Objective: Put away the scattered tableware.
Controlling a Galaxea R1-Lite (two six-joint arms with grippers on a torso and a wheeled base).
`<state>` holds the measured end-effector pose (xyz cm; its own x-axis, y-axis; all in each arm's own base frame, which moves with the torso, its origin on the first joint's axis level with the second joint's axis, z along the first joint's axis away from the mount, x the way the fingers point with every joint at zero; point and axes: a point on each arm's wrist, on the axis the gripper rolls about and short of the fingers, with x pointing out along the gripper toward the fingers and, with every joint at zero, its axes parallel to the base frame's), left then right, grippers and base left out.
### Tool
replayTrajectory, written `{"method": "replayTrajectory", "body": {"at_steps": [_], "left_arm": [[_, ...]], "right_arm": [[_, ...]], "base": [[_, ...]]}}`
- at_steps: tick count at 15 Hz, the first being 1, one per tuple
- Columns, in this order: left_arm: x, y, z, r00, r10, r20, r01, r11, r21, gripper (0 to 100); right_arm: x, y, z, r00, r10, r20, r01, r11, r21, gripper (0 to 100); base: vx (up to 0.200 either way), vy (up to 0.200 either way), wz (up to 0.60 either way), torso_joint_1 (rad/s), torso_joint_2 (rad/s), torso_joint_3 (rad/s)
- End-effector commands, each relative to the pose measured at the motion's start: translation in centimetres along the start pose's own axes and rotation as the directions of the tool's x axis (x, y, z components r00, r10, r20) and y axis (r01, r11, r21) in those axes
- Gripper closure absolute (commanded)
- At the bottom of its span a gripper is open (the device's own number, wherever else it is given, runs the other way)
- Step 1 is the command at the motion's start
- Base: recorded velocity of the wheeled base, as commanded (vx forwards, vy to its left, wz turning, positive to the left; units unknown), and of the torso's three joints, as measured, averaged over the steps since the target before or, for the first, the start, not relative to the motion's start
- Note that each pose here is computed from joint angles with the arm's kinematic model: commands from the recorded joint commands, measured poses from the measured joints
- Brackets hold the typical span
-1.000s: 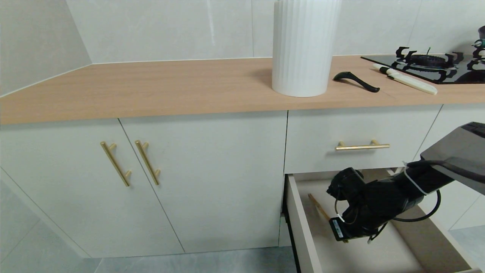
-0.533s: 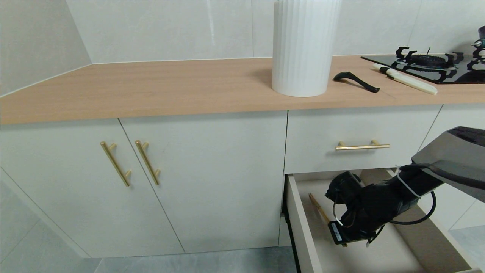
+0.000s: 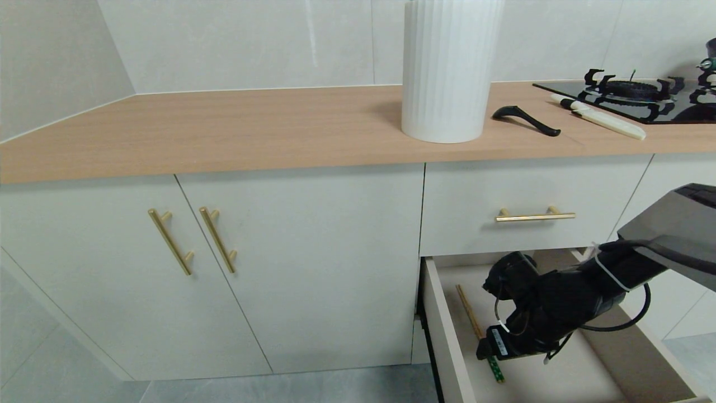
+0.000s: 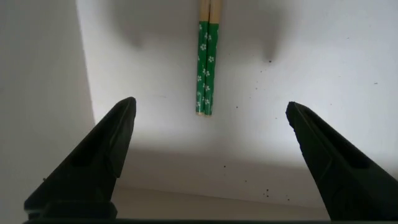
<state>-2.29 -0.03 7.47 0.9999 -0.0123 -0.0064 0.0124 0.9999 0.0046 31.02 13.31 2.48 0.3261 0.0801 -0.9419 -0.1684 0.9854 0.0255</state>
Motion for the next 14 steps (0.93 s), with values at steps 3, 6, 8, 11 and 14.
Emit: {"method": "replayTrajectory", "body": {"at_steps": [3, 6, 8, 11, 14], "left_arm": [[0.0, 0.0, 0.0, 1.0, 0.0, -0.001, 0.0, 1.0, 0.0, 0], [0.0, 0.0, 0.0, 1.0, 0.0, -0.001, 0.0, 1.0, 0.0, 0], [0.0, 0.0, 0.0, 1.0, 0.0, -0.001, 0.0, 1.0, 0.0, 0], [0.0, 0.0, 0.0, 1.0, 0.0, -0.001, 0.0, 1.0, 0.0, 0], [0.0, 0.0, 0.0, 1.0, 0.0, -0.001, 0.0, 1.0, 0.0, 0]], "right_arm": [[-9.7, -2.8, 0.8, 0.965, 0.016, 0.262, -0.034, 0.997, 0.064, 0], [-14.2, -6.7, -0.5, 0.925, -0.045, 0.377, 0.044, 0.999, 0.009, 0], [-15.5, -7.5, -0.7, 0.908, -0.067, 0.414, 0.059, 0.998, 0.03, 0], [-17.1, -8.3, -1.3, 0.885, -0.084, 0.458, 0.079, 0.996, 0.03, 0], [-17.7, -8.3, -1.9, 0.878, -0.084, 0.47, 0.09, 0.996, 0.01, 0]], "base": [[0.0, 0.0, 0.0, 0.0, 0.0, 0.0], [0.0, 0.0, 0.0, 0.0, 0.0, 0.0], [0.0, 0.0, 0.0, 0.0, 0.0, 0.0], [0.0, 0.0, 0.0, 0.0, 0.0, 0.0], [0.0, 0.0, 0.0, 0.019, -0.06, -0.046]]}}
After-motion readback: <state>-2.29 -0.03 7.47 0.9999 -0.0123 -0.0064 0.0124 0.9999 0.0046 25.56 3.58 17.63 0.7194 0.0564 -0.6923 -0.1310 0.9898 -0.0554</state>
